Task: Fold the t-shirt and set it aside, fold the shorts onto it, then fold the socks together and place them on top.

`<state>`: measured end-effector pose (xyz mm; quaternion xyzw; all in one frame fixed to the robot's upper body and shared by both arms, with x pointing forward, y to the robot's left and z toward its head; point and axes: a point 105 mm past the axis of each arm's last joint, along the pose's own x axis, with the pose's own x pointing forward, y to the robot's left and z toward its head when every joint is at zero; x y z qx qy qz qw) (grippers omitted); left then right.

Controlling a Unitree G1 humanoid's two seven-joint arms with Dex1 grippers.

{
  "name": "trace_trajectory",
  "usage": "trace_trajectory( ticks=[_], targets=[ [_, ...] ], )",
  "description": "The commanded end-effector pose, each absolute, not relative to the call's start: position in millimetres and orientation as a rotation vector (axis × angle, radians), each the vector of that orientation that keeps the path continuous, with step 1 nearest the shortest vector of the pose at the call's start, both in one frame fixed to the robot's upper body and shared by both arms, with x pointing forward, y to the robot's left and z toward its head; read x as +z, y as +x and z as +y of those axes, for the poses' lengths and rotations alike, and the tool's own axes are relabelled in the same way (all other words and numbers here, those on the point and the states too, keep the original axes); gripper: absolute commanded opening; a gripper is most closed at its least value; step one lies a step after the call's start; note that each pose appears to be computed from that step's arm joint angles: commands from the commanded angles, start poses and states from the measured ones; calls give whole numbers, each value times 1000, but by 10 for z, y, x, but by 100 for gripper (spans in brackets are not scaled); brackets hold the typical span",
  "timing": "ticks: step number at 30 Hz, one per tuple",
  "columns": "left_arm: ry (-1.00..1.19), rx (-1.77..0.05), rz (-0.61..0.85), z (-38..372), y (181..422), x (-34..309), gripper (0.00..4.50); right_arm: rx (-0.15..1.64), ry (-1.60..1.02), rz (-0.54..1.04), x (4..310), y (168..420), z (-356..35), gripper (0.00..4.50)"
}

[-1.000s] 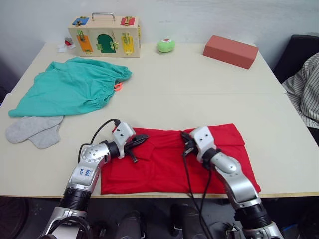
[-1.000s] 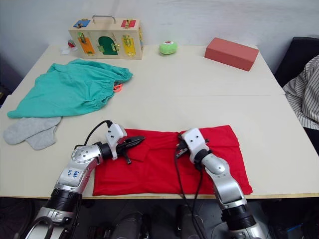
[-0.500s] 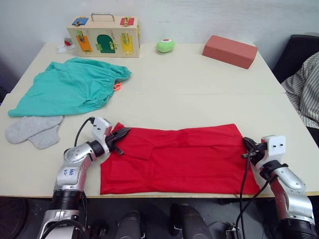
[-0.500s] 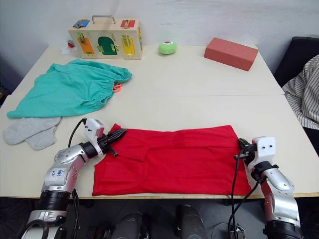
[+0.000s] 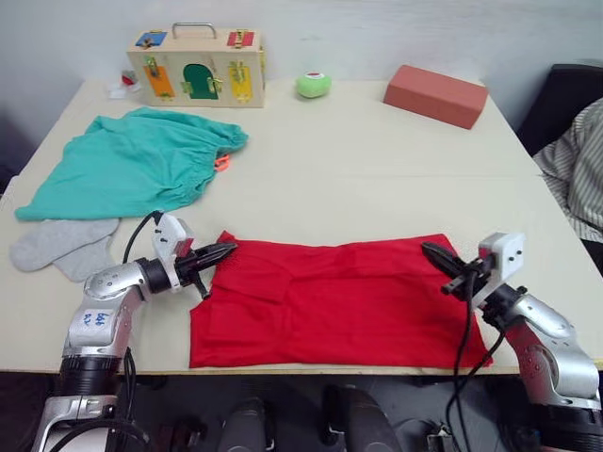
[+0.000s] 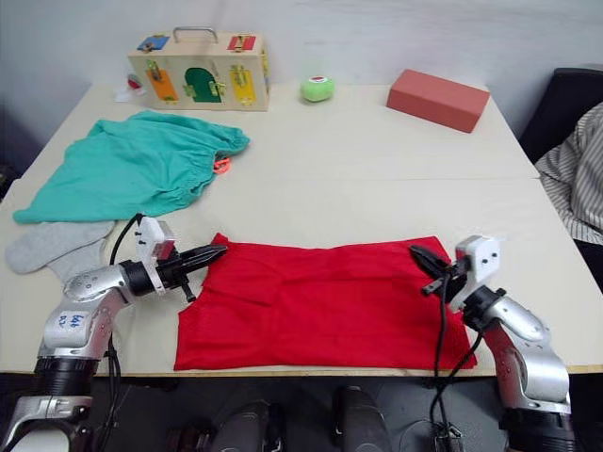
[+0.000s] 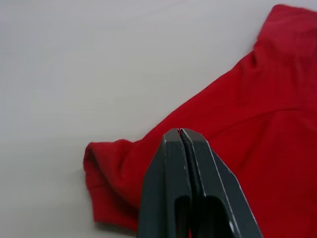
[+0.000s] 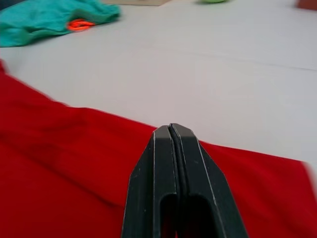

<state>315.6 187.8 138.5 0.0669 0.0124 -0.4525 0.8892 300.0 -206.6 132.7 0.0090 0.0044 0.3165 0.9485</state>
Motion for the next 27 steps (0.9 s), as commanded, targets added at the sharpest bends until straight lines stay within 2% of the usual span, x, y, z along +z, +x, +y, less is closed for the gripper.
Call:
trace_trajectory(
  ticks=[1,2,6,10,12,14,18,22,24,27],
  targets=[
    [150,-1153,-7,1801,2783,1632,42,798,-75,78,1555,2973,-2108,97],
    [164,-1196,4,1774,2708,1645,57,833,-97,125,1568,2982,-2146,117],
    [182,-1252,-36,1692,2585,1764,181,948,-172,311,1643,3093,-2323,258],
    [189,-1318,-84,1606,2441,1780,316,909,-174,425,1671,3412,-2585,405],
    [171,-1321,-82,1564,2395,1750,375,865,-212,465,1635,3565,-2706,450],
    [152,-1325,-85,1518,2353,1746,441,843,-302,538,1554,3650,-2790,450],
    [161,-1342,-80,1467,2296,1750,446,834,-317,609,1514,3753,-2795,450],
    [168,-1356,-90,1445,2260,1804,446,858,-350,702,1434,3749,-2779,450],
    [165,-1351,-80,1459,2240,1793,450,872,-347,730,1410,3744,-2754,411],
    [171,-1343,-62,1494,2202,1748,450,924,-370,772,1373,3696,-2727,323]
  ],
)
